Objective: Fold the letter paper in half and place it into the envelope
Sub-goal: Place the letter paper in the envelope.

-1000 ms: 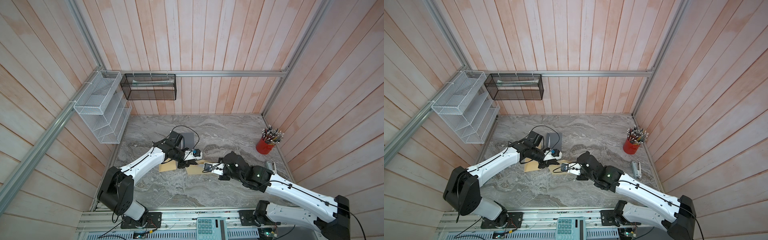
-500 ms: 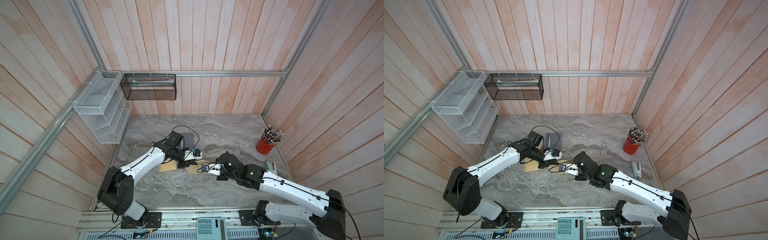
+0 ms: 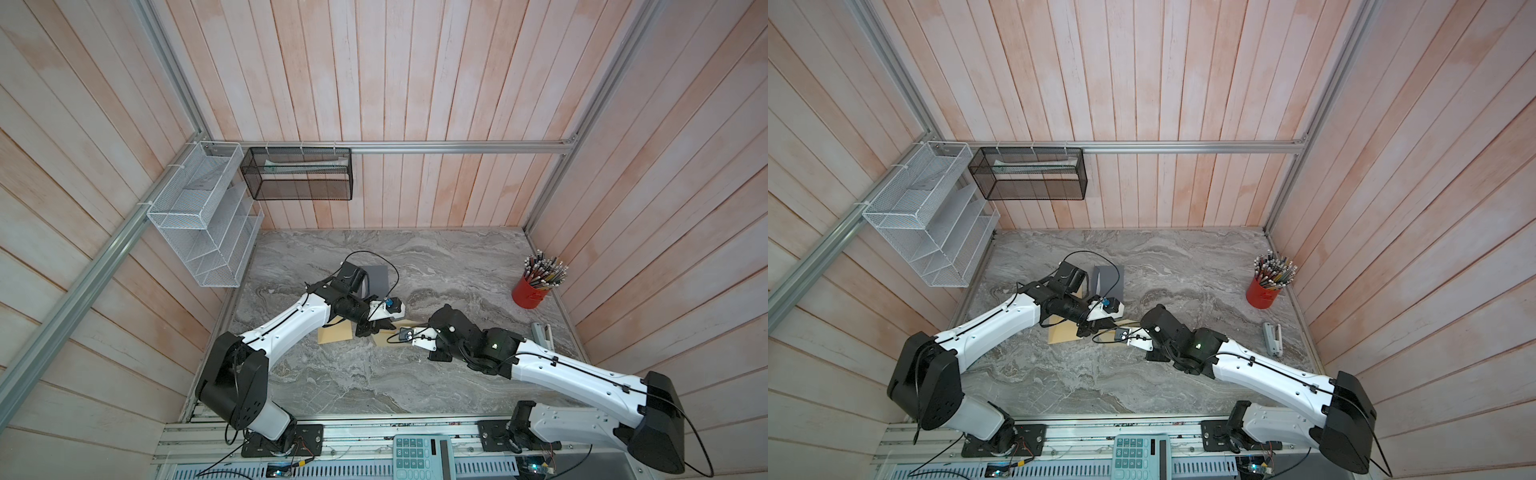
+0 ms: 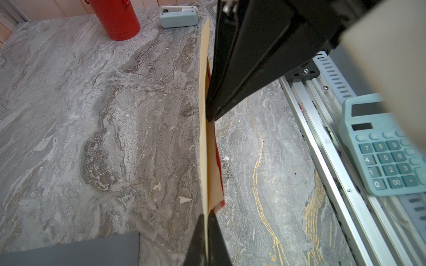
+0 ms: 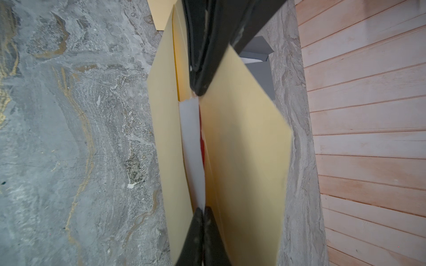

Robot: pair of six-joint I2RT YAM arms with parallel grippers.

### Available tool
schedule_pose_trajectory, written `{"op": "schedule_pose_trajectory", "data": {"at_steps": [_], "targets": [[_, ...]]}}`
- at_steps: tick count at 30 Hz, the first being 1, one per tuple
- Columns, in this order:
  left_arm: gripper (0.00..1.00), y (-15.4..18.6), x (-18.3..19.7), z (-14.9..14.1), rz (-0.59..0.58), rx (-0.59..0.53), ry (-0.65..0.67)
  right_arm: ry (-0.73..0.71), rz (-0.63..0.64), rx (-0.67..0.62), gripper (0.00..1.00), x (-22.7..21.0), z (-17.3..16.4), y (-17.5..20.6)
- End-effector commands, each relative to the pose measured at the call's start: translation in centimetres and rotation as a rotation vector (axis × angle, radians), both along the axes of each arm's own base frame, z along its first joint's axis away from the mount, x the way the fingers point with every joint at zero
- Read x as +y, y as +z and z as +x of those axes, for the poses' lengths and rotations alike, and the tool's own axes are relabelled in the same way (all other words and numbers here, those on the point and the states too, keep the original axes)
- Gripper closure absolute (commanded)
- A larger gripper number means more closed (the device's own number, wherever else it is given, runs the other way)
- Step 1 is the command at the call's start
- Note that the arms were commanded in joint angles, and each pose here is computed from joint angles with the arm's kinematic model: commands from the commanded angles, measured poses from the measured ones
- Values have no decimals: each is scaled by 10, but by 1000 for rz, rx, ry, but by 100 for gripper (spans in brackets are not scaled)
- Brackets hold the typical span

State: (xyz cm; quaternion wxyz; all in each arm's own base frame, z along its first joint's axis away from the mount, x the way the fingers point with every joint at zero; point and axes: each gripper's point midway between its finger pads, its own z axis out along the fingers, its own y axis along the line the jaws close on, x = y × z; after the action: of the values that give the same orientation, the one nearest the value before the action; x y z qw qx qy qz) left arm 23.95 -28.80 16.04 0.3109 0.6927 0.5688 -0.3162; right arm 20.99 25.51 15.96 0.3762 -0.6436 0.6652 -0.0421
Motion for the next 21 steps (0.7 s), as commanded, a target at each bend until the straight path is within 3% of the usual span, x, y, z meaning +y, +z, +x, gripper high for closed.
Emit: {"op": "schedule_pose_trajectory", "data": {"at_steps": [1, 15, 21], "targets": [[100, 8, -6, 0, -25, 7, -16, -28, 24, -11, 91, 5, 4, 6], [100, 7, -5, 0, -20, 14, -16, -36, 160, -5, 66, 7, -5, 22], [100, 6, -5, -1, -18, 15, -16, 65, 273, 19, 65, 14, -26, 32]]}}
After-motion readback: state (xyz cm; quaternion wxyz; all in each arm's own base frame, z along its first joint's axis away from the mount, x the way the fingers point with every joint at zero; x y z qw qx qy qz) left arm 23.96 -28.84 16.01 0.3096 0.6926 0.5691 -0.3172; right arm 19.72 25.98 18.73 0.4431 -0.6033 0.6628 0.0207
